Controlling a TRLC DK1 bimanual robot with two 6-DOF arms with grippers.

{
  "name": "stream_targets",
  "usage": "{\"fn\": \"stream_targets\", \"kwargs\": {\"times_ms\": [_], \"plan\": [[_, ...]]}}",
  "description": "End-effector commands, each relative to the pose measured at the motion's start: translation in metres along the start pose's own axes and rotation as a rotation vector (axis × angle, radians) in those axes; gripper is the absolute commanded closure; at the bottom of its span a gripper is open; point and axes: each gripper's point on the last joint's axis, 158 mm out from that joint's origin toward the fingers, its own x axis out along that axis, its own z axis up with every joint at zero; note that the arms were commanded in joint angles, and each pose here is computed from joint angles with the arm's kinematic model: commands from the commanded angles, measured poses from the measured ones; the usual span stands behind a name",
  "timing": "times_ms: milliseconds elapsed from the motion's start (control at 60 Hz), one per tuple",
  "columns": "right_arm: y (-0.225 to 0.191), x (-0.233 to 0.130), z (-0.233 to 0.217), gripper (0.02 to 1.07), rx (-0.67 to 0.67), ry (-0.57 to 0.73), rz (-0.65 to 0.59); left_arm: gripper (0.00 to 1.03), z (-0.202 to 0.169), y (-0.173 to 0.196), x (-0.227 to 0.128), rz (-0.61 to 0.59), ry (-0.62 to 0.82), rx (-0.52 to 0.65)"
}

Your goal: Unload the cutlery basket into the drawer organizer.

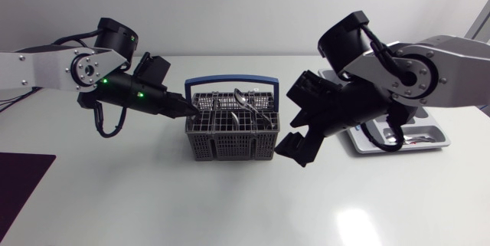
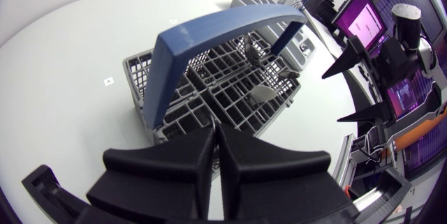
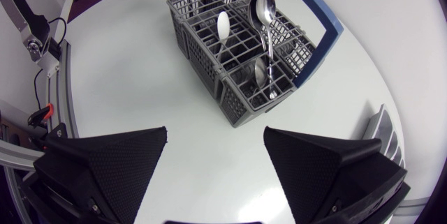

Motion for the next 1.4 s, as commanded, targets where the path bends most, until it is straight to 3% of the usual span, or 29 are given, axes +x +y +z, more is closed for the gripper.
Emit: {"fn": "stream_targets", "kwargs": {"times_ms": [0, 483, 750, 1033, 1383], "plan": [[0.007, 0.001, -0.006, 0.07, 0.013, 0.007, 0.006, 0.99, 0.013, -0.007, -0.014, -0.011, -0.051, -0.002], [0.014, -0.015, -0.004, 0.07, -0.004, -0.039, -0.009, 0.99, 0.045, -0.043, -0.08, -0.025, -0.215, 0.043], [0.022, -0.041, 0.009, 0.07, -0.047, -0.163, -0.031, 0.99, 0.042, -0.075, -0.111, -0.049, -0.286, 0.1], [0.047, -0.056, 0.008, 0.1, -0.099, -0.234, 0.043, 0.99, 0.021, -0.128, -0.105, -0.182, -0.239, 0.173], [0.077, -0.037, -0.003, 0.12, -0.161, -0.195, 0.138, 0.99, -0.005, -0.175, -0.079, -0.328, -0.133, 0.231]]}}
